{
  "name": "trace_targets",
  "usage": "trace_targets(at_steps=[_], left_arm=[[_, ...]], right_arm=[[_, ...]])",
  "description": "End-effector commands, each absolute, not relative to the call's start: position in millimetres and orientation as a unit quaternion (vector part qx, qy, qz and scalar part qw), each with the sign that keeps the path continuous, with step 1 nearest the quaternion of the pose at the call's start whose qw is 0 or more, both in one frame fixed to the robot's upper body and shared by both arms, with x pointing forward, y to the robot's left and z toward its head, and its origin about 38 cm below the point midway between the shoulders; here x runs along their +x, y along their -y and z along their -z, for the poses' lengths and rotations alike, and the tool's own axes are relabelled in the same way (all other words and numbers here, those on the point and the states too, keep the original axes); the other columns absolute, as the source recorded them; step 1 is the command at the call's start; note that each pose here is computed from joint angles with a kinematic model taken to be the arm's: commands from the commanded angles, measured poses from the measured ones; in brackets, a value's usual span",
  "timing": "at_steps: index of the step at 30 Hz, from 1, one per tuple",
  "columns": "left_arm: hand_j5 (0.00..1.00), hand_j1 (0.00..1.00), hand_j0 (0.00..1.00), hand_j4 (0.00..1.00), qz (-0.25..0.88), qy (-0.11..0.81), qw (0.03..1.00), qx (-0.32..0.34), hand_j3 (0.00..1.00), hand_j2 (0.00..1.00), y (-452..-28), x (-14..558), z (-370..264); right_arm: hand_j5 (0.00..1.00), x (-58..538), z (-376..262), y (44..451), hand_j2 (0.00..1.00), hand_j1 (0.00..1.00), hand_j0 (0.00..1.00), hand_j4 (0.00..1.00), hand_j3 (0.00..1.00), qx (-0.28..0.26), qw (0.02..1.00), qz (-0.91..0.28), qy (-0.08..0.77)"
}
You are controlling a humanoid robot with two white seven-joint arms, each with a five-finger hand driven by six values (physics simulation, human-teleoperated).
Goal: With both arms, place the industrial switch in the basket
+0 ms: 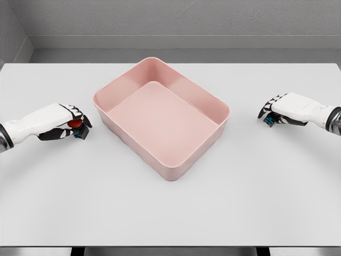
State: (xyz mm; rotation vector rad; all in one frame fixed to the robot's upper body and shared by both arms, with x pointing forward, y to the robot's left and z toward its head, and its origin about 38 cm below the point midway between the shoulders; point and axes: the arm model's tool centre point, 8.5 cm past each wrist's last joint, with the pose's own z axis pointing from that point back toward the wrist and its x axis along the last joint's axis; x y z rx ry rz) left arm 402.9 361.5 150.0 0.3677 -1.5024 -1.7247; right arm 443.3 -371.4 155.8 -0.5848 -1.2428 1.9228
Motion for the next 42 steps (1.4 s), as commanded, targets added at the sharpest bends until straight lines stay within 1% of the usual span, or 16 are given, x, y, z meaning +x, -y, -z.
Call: trace_targets(at_steps=[1,4,17,21,27,35,42], left_arm=[[0.46,0.46,0.46,0.46,0.684,0.592,0.402,0.144,0.46,0.46,-362,403,-149],[0.45,0.45,0.45,0.45,0.684,0.592,0.401,0.143,0.45,0.45,-361,402,-149],[0.45,0.45,0.45,0.45,0.685,0.592,0.398,0.149,0.45,0.45,-365,403,-158],[0.45,0.45,0.45,0.45,0.686,0.592,0.395,0.152,0.45,0.45,-368,402,-162],[0.45,0.45,0.45,0.45,0.689,0.591,0.389,0.156,0.45,0.45,-369,402,-167],[0.45,0.45,0.45,0.45,0.687,0.593,0.390,0.159,0.45,0.45,-373,402,-172],[0.45,0.45,0.45,0.45,0.686,0.597,0.381,0.165,0.45,0.45,-374,402,-183]], right_arm=[[0.63,442,-153,372,0.63,0.63,0.63,0.63,0.63,-0.227,0.374,-0.764,0.474],[0.63,443,-158,374,0.63,0.63,0.63,0.63,0.63,-0.231,0.374,-0.760,0.478],[0.63,448,-173,369,0.63,0.63,0.63,0.63,0.63,-0.240,0.361,-0.758,0.487],[0.54,447,-170,369,0.54,0.54,0.54,0.54,0.54,-0.237,0.362,-0.760,0.484],[0.54,448,-176,368,0.54,0.54,0.54,0.54,0.54,-0.241,0.358,-0.758,0.489],[0.54,452,-202,350,0.54,0.54,0.54,0.54,0.54,-0.253,0.320,-0.759,0.508],[0.54,453,-237,329,0.54,0.54,0.54,0.54,0.54,-0.271,0.270,-0.758,0.528]])
